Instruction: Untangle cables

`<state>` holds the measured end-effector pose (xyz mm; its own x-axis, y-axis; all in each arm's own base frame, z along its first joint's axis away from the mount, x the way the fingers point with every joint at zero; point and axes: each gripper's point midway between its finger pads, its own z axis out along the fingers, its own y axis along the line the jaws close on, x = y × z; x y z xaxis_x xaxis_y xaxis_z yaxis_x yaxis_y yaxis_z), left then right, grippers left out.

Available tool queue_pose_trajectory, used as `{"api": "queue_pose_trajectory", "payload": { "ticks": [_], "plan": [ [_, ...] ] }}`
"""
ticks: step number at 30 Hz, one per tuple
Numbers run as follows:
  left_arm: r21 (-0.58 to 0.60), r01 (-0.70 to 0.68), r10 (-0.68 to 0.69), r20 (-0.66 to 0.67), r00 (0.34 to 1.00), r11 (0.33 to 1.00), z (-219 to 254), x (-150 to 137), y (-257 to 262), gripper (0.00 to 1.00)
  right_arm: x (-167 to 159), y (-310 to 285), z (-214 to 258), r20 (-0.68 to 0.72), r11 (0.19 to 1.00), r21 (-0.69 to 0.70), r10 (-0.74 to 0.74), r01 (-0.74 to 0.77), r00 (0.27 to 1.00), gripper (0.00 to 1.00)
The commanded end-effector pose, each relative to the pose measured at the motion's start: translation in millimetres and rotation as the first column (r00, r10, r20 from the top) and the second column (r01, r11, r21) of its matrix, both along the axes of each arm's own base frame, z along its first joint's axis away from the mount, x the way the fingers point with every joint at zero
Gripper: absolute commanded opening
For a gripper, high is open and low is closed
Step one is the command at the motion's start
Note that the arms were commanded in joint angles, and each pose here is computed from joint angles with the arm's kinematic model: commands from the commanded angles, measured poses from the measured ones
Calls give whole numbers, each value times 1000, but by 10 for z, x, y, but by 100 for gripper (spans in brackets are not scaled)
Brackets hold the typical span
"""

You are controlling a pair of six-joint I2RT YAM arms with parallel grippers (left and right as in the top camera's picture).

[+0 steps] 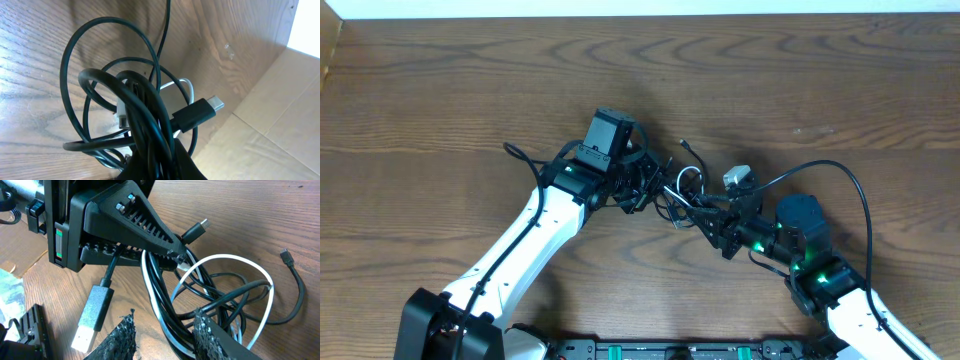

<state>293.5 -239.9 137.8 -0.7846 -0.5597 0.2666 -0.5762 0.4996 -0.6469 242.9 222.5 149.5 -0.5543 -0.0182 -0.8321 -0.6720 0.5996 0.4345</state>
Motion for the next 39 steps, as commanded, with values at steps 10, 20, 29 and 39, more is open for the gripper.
{"api": "queue_pose_trajectory", "payload": {
  "ticks": [10,20,29,39],
  "plan": [
    [-65,24,-24,6,1000,998,212,-36,-109,7,-76,94,60,11,998,9,54,-54,998,32],
    [-77,22,-24,-32,999,997,211,-126,-208,8,-25,86,-119,-34,999,-26,31,-32,999,18],
    [-62,124,-121,49,991,990,226,-155,-231,8,98,-5,36,-33,998,33,-48,49,998,1],
    [4,254,-251,174,952,967,210,-165,-218,21,108,-187,376,-50,984,168,-59,66,997,1]
  ]
}}
